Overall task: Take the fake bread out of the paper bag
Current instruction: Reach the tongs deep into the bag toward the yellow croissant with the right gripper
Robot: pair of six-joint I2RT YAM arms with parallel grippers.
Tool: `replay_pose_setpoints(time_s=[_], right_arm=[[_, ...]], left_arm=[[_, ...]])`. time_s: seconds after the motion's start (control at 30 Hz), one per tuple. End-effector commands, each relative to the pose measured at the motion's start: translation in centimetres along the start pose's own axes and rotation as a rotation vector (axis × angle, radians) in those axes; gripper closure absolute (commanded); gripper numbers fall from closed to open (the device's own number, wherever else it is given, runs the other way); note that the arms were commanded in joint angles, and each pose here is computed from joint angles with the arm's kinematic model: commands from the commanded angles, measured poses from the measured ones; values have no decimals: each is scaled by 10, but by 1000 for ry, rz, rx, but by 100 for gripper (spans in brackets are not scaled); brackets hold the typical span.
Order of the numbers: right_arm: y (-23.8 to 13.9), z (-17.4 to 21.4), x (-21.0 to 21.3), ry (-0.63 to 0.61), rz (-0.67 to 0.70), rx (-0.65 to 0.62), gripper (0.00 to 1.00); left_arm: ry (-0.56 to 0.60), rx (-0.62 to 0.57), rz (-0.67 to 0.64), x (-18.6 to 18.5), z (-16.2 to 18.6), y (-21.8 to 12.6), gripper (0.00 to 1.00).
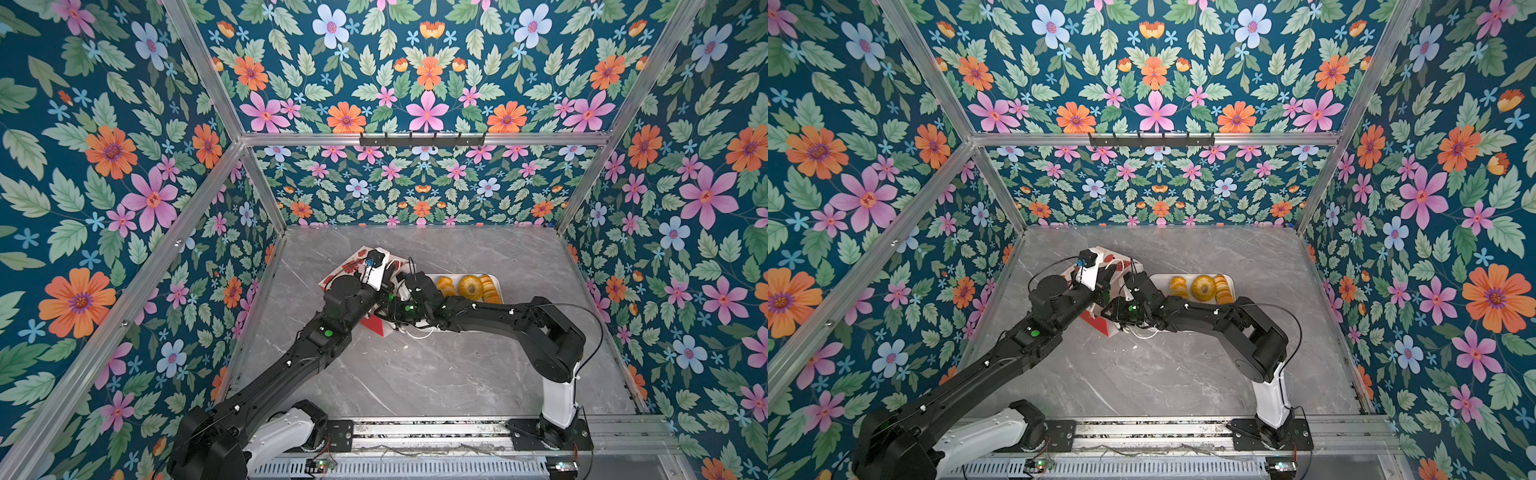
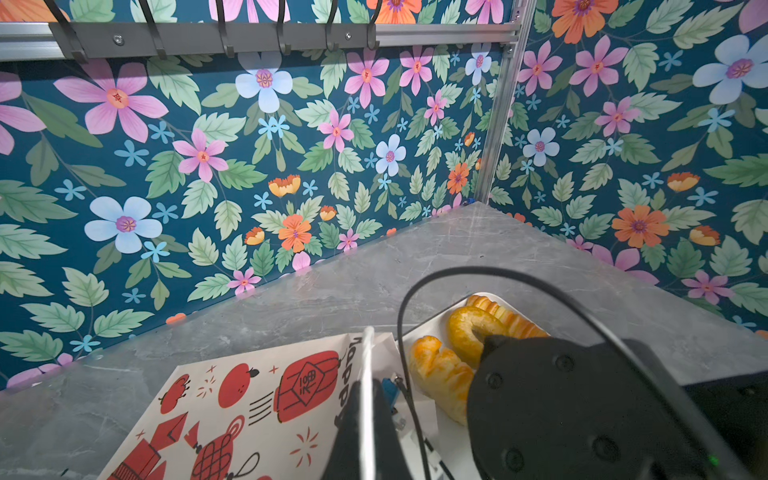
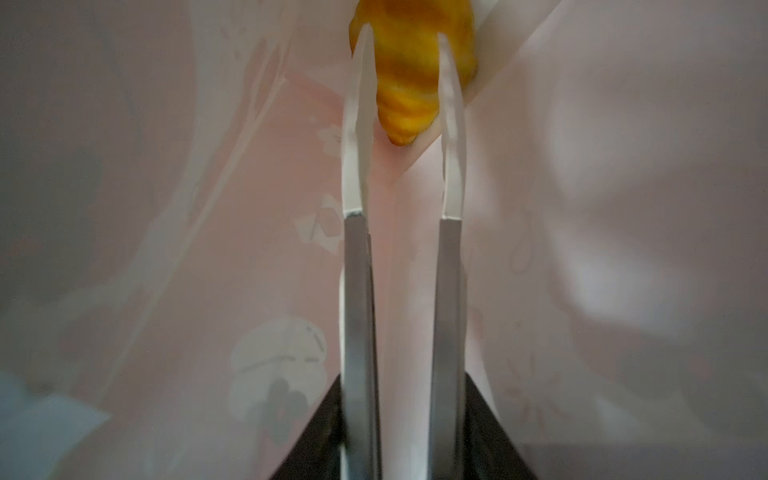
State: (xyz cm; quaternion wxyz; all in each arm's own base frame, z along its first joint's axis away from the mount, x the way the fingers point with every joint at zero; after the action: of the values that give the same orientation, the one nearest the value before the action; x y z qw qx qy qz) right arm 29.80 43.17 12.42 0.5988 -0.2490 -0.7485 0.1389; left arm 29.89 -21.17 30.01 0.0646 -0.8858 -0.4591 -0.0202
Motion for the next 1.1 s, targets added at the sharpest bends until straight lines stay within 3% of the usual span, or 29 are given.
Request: replay_pose_setpoints(time_s=[0.0,0.33,1.07], right_arm=[[2,-5,12,-25,-32,-36,61],[14,8,17,-41,-23,1,61],[24,-37,11,-5,-59,-46,53]], left_arm=[[-15,-55,-2,1,-13,-1,100],[-29,-70,3,0,-15,1,100],[-28,-62,69,-10,-16,-3,100]])
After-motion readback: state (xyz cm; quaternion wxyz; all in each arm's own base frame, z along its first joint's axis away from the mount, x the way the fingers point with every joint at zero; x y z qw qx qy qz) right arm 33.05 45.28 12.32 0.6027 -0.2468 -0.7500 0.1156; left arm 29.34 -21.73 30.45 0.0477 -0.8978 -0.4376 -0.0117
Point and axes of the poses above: each gripper's point midway between its finger pads, its own y axis out along the fingers, its own x axis along the line the jaws close on, z = x × y, the point moved 2 cm from there along -y, back along the fingers, and after that the axes turned 5 degrees about y, right-handed, at the moved point
